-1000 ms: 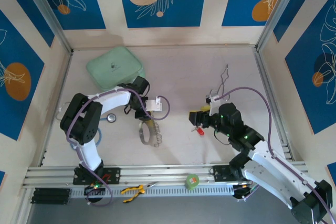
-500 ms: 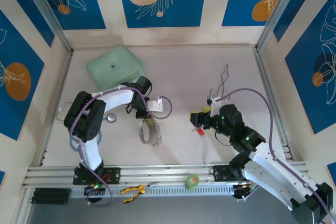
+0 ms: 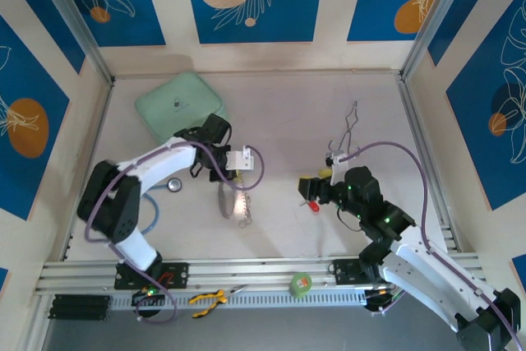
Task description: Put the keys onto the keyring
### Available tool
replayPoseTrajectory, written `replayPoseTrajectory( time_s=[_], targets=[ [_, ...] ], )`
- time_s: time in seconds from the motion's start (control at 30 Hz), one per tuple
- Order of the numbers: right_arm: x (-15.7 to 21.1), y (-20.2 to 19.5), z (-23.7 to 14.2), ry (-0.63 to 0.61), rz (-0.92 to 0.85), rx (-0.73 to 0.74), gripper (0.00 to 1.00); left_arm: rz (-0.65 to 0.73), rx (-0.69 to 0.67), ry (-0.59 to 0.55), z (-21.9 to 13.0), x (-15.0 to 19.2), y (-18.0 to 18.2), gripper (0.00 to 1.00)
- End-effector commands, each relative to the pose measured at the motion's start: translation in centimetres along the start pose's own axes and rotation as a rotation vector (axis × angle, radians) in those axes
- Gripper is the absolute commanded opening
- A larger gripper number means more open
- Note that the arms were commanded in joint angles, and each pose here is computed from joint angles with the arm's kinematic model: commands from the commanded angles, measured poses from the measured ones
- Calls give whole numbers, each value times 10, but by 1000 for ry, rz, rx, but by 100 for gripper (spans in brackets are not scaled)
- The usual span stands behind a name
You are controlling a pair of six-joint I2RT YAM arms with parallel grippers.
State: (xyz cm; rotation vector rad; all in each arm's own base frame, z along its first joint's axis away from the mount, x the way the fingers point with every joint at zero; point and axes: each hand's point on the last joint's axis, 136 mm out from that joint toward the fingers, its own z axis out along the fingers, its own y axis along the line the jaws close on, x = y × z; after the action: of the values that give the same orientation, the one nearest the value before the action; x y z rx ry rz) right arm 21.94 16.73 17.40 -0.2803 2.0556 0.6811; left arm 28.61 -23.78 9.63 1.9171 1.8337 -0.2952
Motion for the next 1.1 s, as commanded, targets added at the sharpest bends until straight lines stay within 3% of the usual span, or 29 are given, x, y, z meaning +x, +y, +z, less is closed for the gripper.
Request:
replayPoseTrajectory(
  time_s=[0.0,0.27,0.47,0.63,0.7,1.07],
  targets=[
    [-20,13,-4,-91,-117,-62,72,51,-45,-137,-24,-29,-4,0],
    [-39,59,-5,-122,-317,-324,65,84,-125,-414,-68,-72,-17,0],
    [-39,94,-5,-61,-640,-473,60,92,-92,-573,-93,-97,-31,0],
    [-33,118,-9,-86,-933,-630,44,98,-41,-613,-98,-103,-42,0],
    [-30,125,-7,-106,-1023,-661,42,100,-35,-622,-95,-103,-45,0],
    [-25,139,32,-70,-1067,-669,41,115,-8,-631,-83,-100,-59,0]
  ],
)
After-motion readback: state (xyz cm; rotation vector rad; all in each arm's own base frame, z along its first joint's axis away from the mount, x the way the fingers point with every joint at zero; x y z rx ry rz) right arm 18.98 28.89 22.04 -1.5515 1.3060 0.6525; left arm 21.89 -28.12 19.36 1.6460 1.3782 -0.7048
